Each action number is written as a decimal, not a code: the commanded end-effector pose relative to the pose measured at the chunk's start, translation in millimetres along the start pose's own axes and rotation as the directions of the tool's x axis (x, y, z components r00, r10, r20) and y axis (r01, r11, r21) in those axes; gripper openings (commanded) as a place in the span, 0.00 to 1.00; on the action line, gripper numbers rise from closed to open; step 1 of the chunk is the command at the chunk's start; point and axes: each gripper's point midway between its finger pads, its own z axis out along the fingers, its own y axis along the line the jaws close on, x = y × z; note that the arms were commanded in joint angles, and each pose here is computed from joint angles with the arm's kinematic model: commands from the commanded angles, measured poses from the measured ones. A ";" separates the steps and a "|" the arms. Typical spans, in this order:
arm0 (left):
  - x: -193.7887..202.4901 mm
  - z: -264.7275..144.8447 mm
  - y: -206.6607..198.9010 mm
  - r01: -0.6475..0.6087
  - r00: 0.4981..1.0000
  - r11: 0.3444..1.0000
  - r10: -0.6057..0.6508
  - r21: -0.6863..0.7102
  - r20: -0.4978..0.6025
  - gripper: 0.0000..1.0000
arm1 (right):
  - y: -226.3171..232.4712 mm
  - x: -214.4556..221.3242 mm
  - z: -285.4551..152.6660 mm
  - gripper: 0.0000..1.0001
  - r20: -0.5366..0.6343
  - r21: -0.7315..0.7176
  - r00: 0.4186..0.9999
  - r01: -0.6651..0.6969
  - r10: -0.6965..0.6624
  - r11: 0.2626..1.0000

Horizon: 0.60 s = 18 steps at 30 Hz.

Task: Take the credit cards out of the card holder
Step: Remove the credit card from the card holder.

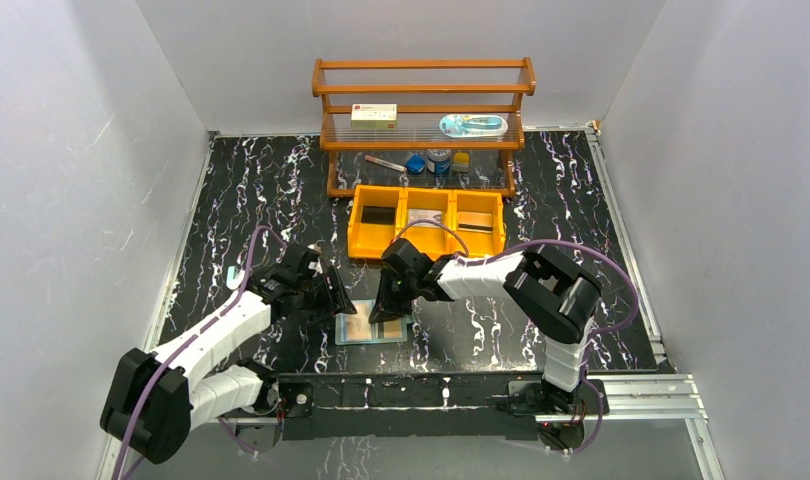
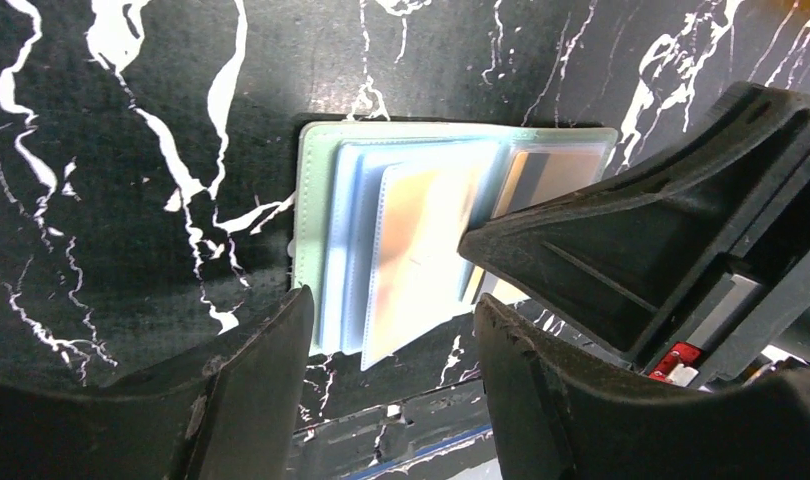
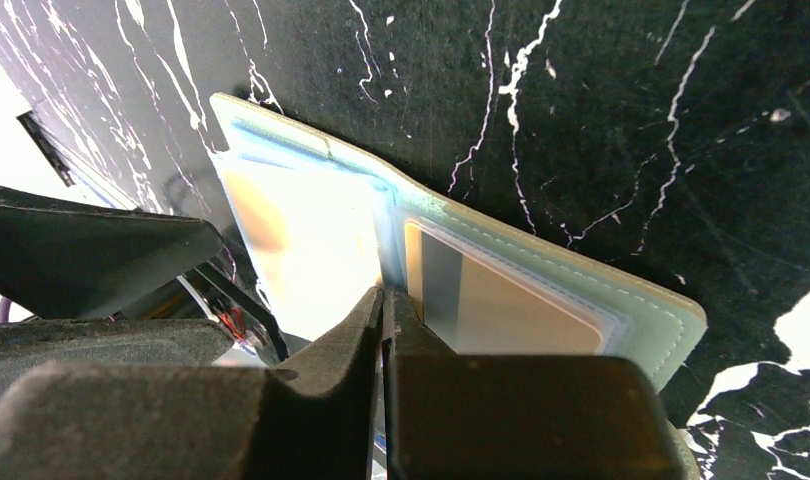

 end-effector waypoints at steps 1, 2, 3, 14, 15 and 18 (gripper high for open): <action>-7.4 -9.4 -2.5 -0.007 1.000 1.000 0.007 -0.014 0.027 0.57 | -21.0 1.6 -0.7 0.12 0.015 0.063 1.000 -0.022 0.021 0.998; -8.4 -10.1 -6.6 -0.018 0.999 1.000 0.018 0.008 0.030 0.56 | -21.8 2.1 -0.7 0.12 0.012 0.064 1.000 -0.023 0.022 0.998; -8.3 -10.2 -10.4 -0.027 0.999 0.999 0.026 0.030 0.029 0.55 | -21.8 1.6 -0.9 0.12 0.013 0.064 1.000 -0.024 0.023 0.998; 11.9 7.1 -15.3 0.026 0.997 0.994 -0.019 0.102 -0.074 0.49 | -26.1 1.9 -0.2 0.12 0.011 0.078 0.999 -0.035 0.035 0.996; 11.2 7.0 -11.6 0.027 0.997 0.997 -0.022 0.079 -0.070 0.49 | -26.2 2.2 0.1 0.12 0.010 0.078 0.999 -0.036 0.036 0.996; 6.0 2.8 -3.5 0.019 0.999 0.999 -0.018 0.027 -0.035 0.52 | -27.1 2.6 0.5 0.12 0.008 0.082 0.999 -0.040 0.039 0.996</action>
